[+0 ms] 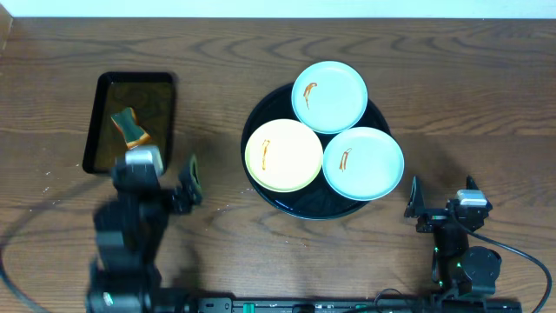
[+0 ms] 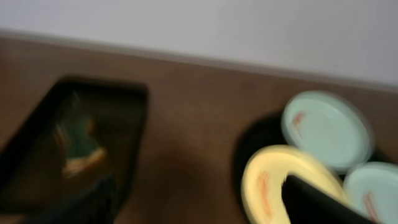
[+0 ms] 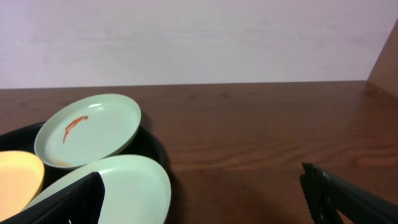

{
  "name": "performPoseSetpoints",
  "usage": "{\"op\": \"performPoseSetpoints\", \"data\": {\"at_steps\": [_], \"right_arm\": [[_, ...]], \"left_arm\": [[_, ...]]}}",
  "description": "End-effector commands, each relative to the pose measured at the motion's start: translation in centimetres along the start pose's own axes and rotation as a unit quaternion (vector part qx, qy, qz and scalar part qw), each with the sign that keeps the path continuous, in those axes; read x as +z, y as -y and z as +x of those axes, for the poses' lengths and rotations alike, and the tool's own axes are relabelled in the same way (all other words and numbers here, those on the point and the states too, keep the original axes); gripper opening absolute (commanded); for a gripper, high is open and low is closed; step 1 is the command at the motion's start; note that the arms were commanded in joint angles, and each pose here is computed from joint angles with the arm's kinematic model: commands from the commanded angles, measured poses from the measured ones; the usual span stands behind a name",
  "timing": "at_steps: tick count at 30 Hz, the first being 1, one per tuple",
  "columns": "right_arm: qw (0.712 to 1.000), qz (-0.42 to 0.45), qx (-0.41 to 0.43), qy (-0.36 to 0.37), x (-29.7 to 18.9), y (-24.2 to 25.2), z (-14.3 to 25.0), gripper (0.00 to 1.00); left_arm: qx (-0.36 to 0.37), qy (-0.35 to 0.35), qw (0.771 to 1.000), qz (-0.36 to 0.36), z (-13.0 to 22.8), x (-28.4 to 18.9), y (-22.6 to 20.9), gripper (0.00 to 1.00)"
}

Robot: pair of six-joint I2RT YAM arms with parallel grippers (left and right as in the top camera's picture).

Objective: Clean dirty plates on tray and stack at the side
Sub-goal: 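Reach the left gripper down to the sponge in the black tray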

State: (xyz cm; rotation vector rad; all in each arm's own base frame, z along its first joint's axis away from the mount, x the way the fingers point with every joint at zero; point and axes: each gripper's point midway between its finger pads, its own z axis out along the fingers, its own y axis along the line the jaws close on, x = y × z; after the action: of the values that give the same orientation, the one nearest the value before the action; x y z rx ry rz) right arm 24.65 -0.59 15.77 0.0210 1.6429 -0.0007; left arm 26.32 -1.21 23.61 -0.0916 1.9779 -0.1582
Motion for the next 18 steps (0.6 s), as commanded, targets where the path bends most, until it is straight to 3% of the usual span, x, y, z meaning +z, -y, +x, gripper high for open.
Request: {"op": "performPoseSetpoints", "data": {"at_steps": [1,3,9,12,18], "right_arm": [[1.0,0.008,-0.005,-0.001,0.0,0.4,0.1,0.99],[1.0,0.008,-0.005,-0.001,0.0,0.4,0.1,0.99],[1.0,0.008,-0.005,-0.001,0.0,0.4,0.1,0.99],[1.0,0.008,-0.005,-0.001,0.0,0.4,0.1,0.99],[1.0,0.008,-0.005,-0.001,0.0,0.4,0.1,0.99]], "left_arm": [[0.054,-0.136,0.983,-0.108,-2.9,1.9,-3.0,0.84],[0.054,-0.232,0.965,-0.112,-3.8,4.2,-3.0,0.84],[0.04,-0.314,0.94,-0.13,-1.3,9.1,-4.2,0.84],[-0.011,-0.336,0.929,-0.152,-0.4,10.4,-6.2,0.84],[-0.145,-0.385,0.907,-0.09,1.7,13.2,-9.7,0.84]]}}
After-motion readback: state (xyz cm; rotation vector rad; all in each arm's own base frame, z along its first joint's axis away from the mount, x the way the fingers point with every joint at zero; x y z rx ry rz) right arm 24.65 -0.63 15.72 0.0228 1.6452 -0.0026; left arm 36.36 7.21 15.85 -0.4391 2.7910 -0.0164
